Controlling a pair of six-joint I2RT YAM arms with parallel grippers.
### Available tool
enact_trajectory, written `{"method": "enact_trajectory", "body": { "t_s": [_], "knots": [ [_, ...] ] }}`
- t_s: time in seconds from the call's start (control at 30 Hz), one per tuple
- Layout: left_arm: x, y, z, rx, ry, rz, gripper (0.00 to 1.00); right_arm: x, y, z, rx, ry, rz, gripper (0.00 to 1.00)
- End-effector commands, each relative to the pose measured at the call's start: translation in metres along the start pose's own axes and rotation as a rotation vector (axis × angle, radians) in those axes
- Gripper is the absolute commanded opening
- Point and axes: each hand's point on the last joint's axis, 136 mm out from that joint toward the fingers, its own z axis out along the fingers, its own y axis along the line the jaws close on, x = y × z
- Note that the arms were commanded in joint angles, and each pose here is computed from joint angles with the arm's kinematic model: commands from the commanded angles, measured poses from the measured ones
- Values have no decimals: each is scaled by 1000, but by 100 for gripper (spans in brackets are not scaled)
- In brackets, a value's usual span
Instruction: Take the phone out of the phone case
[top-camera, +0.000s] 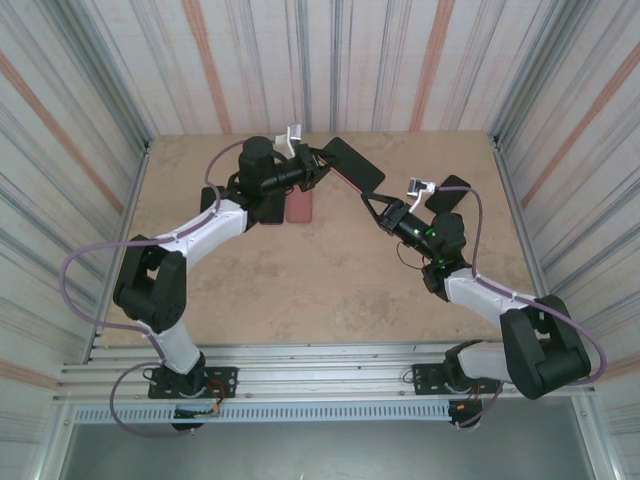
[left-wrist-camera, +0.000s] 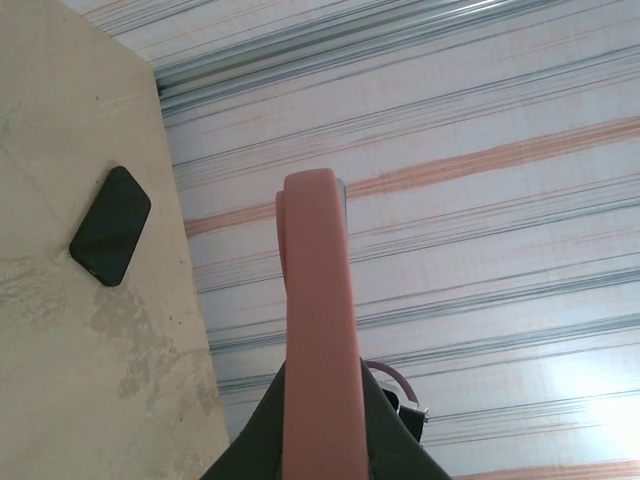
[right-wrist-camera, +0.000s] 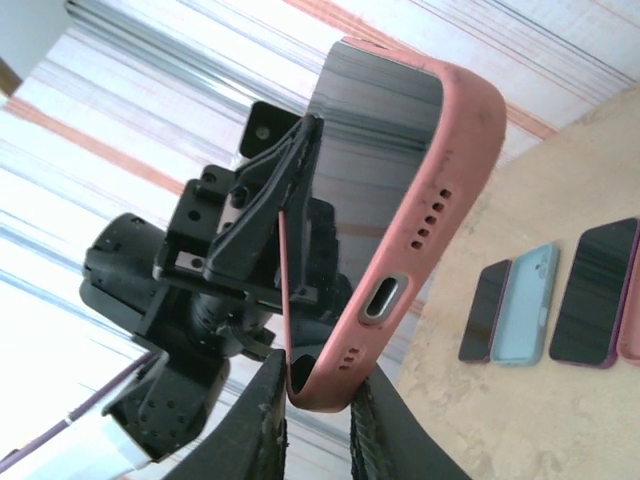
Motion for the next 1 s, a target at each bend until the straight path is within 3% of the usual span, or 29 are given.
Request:
{"method": "enact_trajectory", "body": {
  "t_s": [0.0,0.33,0.8,0.97],
  "knots": [
    [1,-69,-19,156,-21,74,3,-5,11,7,-33,-5,-15,14],
    [3,-94,-29,234,-25,-22,0,7,2,14,-9,70,-161,7],
    [11,-118,-36,287,10,-34,0,9,-41,12,194,128,-314,5],
    [8,-105,-34,232,3,7,0,4,-23,10,102,119,-308,9]
  ]
}}
